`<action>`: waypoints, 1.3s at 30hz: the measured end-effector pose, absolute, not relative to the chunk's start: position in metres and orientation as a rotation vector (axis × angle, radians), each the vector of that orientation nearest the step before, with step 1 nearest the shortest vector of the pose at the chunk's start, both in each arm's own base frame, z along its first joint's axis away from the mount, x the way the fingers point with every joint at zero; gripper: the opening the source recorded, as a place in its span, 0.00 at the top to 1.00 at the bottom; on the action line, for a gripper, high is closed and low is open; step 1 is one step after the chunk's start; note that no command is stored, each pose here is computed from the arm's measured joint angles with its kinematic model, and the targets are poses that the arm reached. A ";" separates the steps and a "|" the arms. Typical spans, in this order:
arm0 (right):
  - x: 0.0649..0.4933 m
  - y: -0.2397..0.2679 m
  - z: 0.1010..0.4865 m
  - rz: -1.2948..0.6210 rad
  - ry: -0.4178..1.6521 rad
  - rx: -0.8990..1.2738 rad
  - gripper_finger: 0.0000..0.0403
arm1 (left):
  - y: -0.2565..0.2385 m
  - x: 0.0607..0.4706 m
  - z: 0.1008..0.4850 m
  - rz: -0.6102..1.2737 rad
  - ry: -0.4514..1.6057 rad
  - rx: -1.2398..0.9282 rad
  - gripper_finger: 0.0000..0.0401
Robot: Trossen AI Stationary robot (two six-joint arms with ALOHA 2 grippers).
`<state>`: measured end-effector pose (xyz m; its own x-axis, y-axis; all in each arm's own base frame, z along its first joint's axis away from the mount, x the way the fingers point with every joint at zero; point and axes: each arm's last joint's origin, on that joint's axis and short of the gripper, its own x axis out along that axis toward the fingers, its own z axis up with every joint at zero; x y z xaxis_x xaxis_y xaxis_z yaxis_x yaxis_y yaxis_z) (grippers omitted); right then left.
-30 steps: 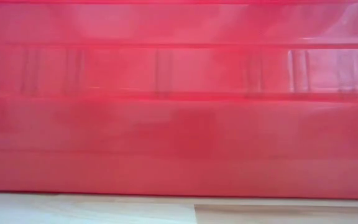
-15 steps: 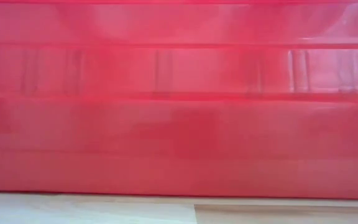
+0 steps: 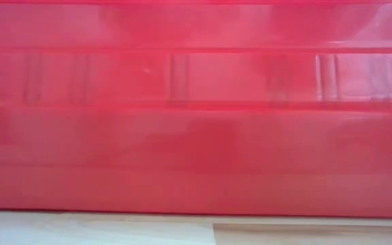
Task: Sort batteries
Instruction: Put the black battery into the bottom red bin
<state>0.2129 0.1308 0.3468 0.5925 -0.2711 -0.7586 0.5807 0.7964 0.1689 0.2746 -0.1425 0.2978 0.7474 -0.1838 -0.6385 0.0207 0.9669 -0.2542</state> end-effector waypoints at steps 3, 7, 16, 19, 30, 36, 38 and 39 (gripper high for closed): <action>0.213 0.131 0.347 -0.512 0.794 0.426 0.38 | -0.158 0.300 0.282 -0.205 0.807 -0.083 0.93; 0.213 0.131 0.347 -0.503 0.804 0.422 0.38 | -0.172 0.324 0.262 -0.270 0.880 -0.047 0.92; 0.212 0.131 0.346 -0.459 0.848 0.336 0.38 | -0.180 0.343 0.260 -0.255 0.949 -0.148 0.57; 0.212 0.130 0.346 -0.465 0.837 0.319 0.38 | -0.171 0.340 0.276 -0.206 1.047 -0.129 0.49; 0.224 0.110 0.346 -0.575 0.814 0.441 0.38 | -0.028 0.276 0.313 0.520 1.208 -0.131 0.45; 0.233 0.090 0.346 -0.637 0.806 0.439 0.38 | 0.104 0.217 0.267 0.822 1.402 -0.483 0.45; 0.237 0.081 0.346 -0.669 0.792 0.458 0.38 | 0.138 0.197 0.251 0.901 1.451 -0.563 0.45; 0.239 0.076 0.346 -0.688 0.782 0.473 0.38 | 0.154 0.188 0.244 0.931 1.464 -0.599 0.45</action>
